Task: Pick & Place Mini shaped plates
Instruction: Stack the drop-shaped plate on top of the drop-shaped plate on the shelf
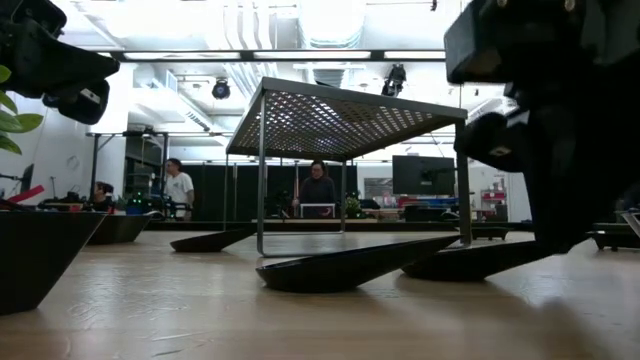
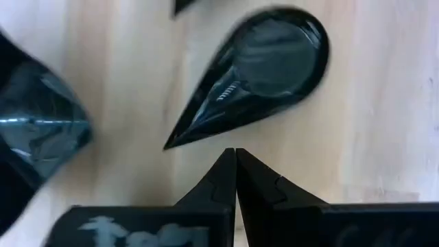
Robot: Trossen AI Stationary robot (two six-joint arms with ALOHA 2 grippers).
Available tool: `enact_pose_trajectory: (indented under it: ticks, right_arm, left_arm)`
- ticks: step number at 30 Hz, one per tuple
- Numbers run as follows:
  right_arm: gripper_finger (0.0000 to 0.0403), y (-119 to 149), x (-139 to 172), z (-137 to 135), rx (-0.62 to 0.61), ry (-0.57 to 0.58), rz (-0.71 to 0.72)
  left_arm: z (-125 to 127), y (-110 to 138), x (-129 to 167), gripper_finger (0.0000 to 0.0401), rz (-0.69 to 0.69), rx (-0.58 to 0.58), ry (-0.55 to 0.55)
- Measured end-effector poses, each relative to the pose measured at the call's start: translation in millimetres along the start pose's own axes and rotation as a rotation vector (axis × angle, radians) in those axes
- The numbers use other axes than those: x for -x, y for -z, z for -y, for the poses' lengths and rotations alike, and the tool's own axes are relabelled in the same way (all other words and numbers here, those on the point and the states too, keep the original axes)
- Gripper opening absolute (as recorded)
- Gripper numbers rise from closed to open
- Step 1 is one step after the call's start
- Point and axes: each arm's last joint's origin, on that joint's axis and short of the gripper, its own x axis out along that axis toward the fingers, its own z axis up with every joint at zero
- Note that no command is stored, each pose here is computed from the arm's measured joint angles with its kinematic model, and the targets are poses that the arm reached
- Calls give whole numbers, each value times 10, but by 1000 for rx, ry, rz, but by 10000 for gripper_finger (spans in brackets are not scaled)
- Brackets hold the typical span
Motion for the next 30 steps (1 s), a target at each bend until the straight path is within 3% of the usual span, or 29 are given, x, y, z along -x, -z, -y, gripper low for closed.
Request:
enact_pose_trajectory:
  ticks: [14,30]
  right_arm:
    - [8,-4,-149,-33,11,-40,-53]
    - [8,-247,-241,-156,166,-124,118]
  left_arm:
    - [1,1,-1,0,-2,-1,0]
    - [1,2,-2,0,-2,-1,0]
